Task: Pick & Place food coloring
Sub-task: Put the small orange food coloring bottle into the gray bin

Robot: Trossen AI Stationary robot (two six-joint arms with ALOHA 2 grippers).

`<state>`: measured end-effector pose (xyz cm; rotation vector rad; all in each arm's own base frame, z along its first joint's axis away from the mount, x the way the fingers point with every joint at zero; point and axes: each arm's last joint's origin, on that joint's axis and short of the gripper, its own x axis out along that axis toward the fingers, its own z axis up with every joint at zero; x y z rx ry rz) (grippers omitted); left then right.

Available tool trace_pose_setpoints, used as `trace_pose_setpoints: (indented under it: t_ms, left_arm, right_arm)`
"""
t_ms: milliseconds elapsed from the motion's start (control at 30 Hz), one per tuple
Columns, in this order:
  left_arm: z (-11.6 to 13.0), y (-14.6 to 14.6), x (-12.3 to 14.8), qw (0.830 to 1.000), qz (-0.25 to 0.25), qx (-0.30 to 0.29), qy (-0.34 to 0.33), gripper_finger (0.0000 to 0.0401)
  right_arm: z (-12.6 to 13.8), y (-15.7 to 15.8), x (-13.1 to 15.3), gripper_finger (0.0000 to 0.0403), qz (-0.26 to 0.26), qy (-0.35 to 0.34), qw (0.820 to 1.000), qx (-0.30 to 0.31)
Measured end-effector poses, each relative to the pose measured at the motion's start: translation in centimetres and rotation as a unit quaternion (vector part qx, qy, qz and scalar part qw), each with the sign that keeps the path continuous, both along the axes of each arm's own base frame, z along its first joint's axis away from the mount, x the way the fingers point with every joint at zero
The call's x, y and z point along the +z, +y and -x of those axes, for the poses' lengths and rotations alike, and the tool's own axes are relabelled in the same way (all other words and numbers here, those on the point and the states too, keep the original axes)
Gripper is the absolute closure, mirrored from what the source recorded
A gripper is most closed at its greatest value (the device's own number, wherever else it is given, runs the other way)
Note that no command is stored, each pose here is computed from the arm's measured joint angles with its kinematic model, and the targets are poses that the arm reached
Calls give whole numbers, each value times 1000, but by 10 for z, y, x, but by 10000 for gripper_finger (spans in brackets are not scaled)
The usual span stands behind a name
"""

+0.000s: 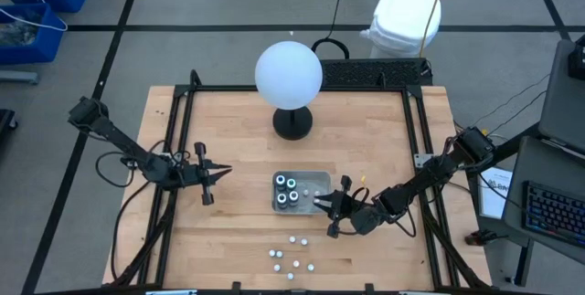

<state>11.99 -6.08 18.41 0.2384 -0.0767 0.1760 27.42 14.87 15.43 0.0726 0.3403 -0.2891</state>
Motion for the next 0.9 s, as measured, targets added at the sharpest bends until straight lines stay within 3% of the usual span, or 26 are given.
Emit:
trace_pose_setpoints:
  t_ms: [900]
  left_arm:
    - [0, 0, -2, 1000, -5, -3, 9, 364]
  right_arm:
    - [0, 0, 0, 342, -3, 0, 1000, 0]
